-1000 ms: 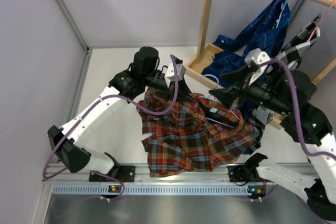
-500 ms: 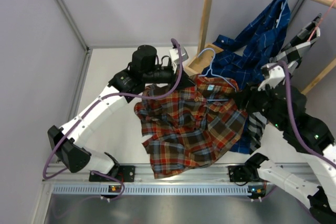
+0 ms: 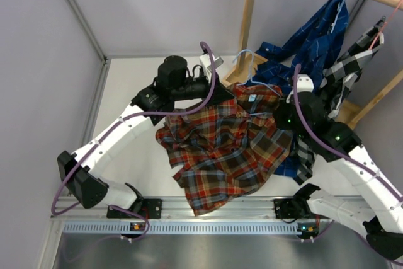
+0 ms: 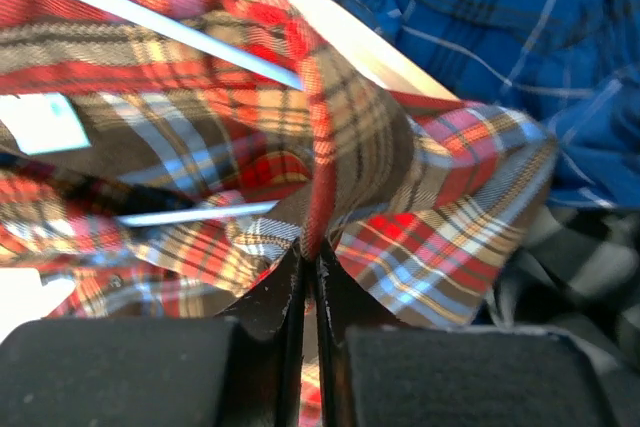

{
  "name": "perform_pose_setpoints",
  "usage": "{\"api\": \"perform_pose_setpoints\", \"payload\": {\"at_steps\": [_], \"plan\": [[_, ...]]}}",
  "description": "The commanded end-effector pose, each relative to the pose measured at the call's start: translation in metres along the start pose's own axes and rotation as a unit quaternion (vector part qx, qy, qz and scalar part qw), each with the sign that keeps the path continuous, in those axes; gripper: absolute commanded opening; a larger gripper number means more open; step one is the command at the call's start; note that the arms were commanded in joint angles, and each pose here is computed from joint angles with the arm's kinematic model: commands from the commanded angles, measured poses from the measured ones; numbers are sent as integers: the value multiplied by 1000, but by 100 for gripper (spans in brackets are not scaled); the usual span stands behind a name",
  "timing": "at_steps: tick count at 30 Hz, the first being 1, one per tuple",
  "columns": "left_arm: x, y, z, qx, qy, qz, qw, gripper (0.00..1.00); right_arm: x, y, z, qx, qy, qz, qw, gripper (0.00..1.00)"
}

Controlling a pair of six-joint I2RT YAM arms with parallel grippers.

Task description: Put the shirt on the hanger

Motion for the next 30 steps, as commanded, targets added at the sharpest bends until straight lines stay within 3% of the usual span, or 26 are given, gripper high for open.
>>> {"api": "perform_pose_setpoints", "payload": {"at_steps": [1, 12, 16, 20, 23, 24, 27, 30], "plan": [[36, -12, -1, 37, 19, -86, 995, 0, 34, 2, 24, 52, 49, -75, 995, 0], [36, -14, 6, 81, 8, -115, 990, 0, 44, -10, 111, 288, 71, -81, 951, 0], [40, -14, 0, 52, 15, -131, 990, 0, 37, -1, 134, 310, 45, -54, 948, 0], [39, -17, -10, 13, 25, -139, 990, 0, 33, 21, 125, 255, 28, -60, 965, 0], [38, -27, -6, 24, 23, -141, 989, 0, 33, 18, 115, 250, 29, -63, 966, 16], [39, -35, 1, 35, 19, -142, 989, 0, 33, 15, 112, 250, 25, -65, 966, 33], [41, -58, 17, 29, -5, -149, 988, 0, 33, -5, 98, 258, -8, -71, 963, 55], [43, -73, 19, -18, 11, -149, 989, 0, 36, -36, 82, 280, -61, -75, 955, 64]]}}
Point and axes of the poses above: each gripper's point midway between its finger pads, its own y axis out along the fingers, its own z axis along the line the jaws close on, x = y × z, the point moved 7 cm from there along -y, back along the fingers, and after that the axes turned 7 degrees about y, right-handed, at the moved point
